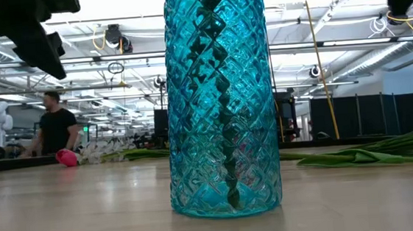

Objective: Sort flowers into vase by color
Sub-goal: Put the top red tulip into the blue vase

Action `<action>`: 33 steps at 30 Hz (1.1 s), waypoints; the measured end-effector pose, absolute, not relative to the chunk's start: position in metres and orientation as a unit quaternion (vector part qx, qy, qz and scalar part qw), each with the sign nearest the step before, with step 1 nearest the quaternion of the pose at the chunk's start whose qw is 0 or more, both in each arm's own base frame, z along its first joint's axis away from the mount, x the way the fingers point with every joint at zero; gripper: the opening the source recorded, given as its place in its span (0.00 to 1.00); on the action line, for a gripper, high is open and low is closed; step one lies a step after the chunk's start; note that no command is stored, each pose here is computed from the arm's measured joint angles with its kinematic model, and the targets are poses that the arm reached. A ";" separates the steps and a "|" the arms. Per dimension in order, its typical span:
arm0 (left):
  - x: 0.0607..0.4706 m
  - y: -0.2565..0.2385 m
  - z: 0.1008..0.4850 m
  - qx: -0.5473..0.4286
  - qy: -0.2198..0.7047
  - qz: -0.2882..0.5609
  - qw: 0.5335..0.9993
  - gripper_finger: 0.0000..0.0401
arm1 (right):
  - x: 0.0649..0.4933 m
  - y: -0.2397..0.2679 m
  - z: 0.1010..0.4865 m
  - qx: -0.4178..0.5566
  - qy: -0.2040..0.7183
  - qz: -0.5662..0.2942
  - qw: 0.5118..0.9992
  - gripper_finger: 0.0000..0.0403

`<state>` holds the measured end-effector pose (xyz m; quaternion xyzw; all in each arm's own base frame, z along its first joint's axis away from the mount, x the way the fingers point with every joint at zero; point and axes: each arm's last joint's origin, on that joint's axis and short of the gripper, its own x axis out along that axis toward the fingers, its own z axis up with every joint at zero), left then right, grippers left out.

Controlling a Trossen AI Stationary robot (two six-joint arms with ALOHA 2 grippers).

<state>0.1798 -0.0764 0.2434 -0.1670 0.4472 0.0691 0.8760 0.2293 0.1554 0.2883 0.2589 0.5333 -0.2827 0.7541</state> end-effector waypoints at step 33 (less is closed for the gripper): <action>0.195 0.010 0.245 -0.368 0.302 0.384 0.791 0.41 | 0.178 0.035 0.218 0.324 0.319 -0.183 0.872 0.16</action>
